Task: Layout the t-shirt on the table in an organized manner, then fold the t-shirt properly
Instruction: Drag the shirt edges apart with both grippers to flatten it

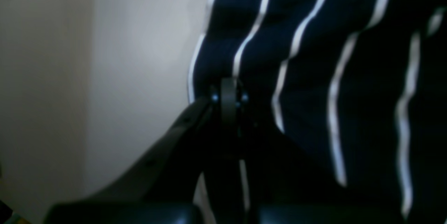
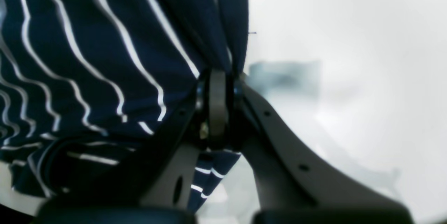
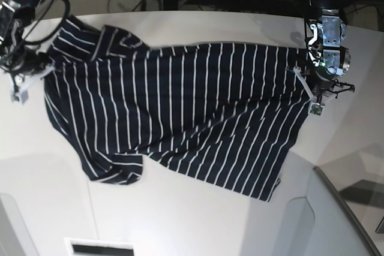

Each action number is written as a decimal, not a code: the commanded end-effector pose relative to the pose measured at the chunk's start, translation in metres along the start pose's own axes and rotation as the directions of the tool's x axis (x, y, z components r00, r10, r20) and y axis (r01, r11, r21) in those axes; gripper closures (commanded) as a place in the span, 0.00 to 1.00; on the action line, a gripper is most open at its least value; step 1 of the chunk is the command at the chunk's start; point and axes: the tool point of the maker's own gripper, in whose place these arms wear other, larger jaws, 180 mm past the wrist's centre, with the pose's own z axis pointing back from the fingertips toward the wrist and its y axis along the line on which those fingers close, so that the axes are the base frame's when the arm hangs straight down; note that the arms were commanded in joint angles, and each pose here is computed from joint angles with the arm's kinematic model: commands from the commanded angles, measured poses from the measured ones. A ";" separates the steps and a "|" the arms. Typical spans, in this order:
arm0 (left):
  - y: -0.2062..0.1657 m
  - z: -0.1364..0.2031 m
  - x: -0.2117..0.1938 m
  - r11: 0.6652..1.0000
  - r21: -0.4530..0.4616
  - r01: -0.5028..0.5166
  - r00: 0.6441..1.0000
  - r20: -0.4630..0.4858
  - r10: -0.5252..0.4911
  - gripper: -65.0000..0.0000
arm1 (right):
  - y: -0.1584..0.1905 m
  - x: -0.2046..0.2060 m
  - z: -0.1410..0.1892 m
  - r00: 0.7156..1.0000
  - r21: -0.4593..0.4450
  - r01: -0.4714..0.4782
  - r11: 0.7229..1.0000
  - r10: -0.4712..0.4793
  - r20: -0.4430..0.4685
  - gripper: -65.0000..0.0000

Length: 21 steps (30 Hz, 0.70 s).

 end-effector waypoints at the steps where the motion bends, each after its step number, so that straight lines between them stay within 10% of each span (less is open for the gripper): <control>1: -0.006 0.001 -0.030 1.000 -0.024 0.020 0.993 -0.114 -0.023 1.00 | -0.007 0.020 0.011 0.998 -0.021 -0.014 1.000 0.015 0.060 1.00; 21: 0.014 0.069 0.066 0.994 0.100 0.037 0.993 0.108 -0.048 1.00 | 0.009 0.046 0.077 0.985 -0.114 -0.077 0.991 0.093 0.148 0.99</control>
